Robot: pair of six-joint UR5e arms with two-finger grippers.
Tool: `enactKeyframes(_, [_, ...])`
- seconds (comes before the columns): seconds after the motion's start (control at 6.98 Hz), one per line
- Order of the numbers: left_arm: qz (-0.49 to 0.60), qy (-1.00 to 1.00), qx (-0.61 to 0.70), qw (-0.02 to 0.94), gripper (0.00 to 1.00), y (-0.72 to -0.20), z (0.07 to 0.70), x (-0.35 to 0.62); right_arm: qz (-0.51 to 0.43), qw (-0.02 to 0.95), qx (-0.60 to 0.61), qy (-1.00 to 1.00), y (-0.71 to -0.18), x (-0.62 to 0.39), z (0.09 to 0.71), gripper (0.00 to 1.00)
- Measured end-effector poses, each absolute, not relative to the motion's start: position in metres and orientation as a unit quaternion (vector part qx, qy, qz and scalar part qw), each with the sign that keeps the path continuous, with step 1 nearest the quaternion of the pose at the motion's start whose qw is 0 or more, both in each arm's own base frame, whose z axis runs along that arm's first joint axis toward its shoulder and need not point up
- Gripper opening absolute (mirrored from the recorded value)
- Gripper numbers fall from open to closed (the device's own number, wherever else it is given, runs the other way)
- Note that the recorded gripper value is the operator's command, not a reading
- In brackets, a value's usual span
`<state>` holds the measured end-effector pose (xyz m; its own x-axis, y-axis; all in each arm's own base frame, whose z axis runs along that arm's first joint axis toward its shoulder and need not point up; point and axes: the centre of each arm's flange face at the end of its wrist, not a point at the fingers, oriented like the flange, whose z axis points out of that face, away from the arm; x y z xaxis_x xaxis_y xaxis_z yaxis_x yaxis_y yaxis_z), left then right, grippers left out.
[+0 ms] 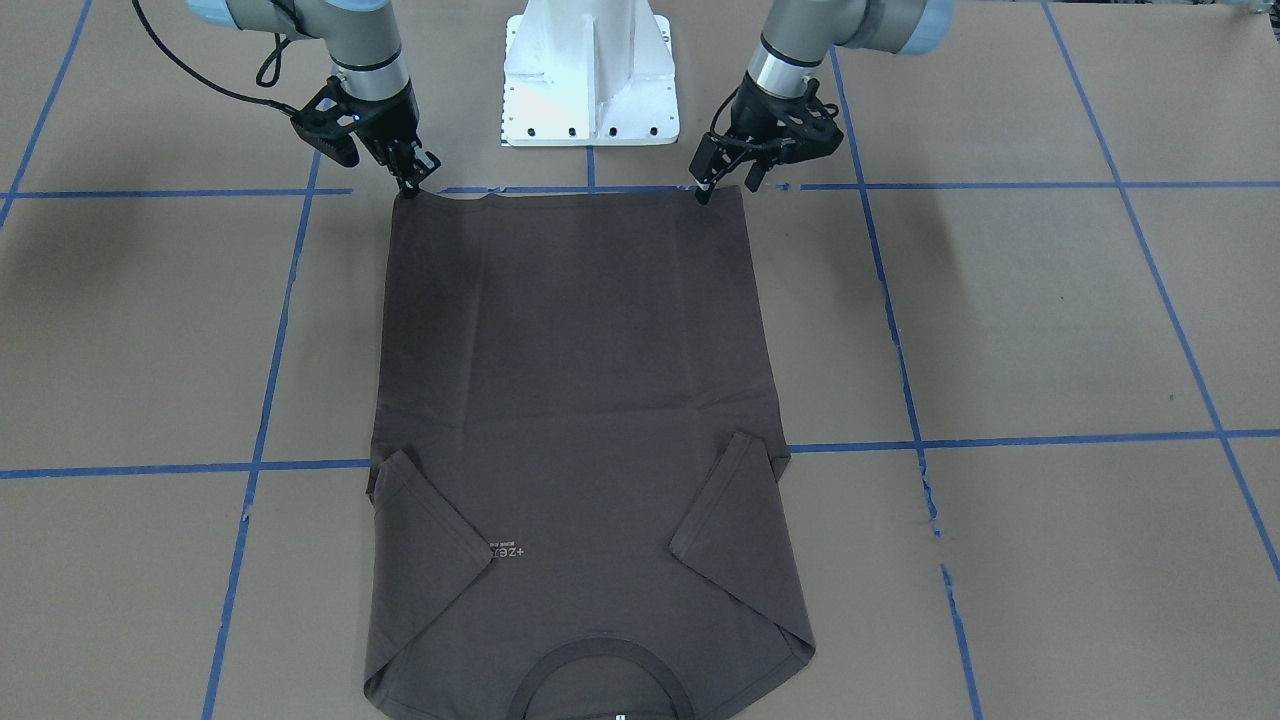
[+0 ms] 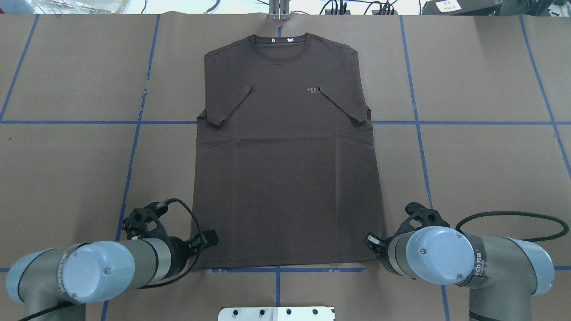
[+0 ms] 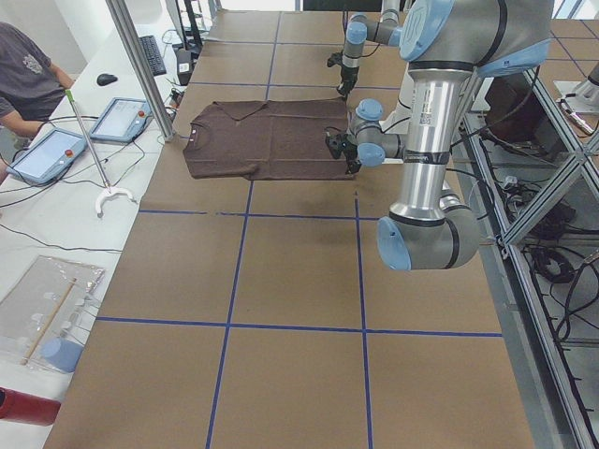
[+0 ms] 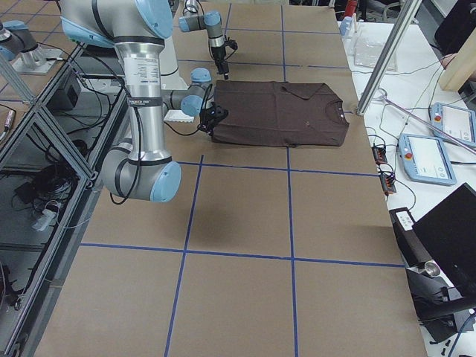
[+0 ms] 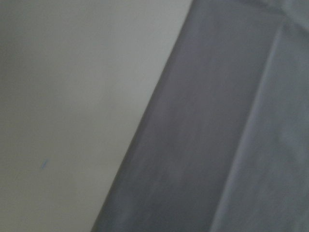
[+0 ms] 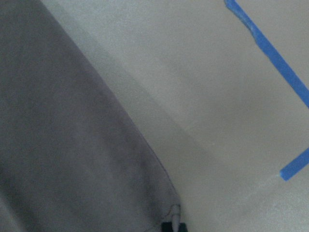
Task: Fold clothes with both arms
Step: 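Grasp both hem corners with the left and right grippers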
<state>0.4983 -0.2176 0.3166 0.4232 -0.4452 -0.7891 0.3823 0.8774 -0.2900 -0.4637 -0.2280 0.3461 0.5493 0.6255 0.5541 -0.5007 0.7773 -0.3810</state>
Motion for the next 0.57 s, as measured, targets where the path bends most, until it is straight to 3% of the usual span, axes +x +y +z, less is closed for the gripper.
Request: enactKeyframes(0.57, [-0.249, 0.441, -0.03, 0.862, 0.82, -0.1943, 0.33, 0.5107, 0.32, 0.876, -0.09, -0.349, -0.2273, -0.4638, 0.3459, 0.0])
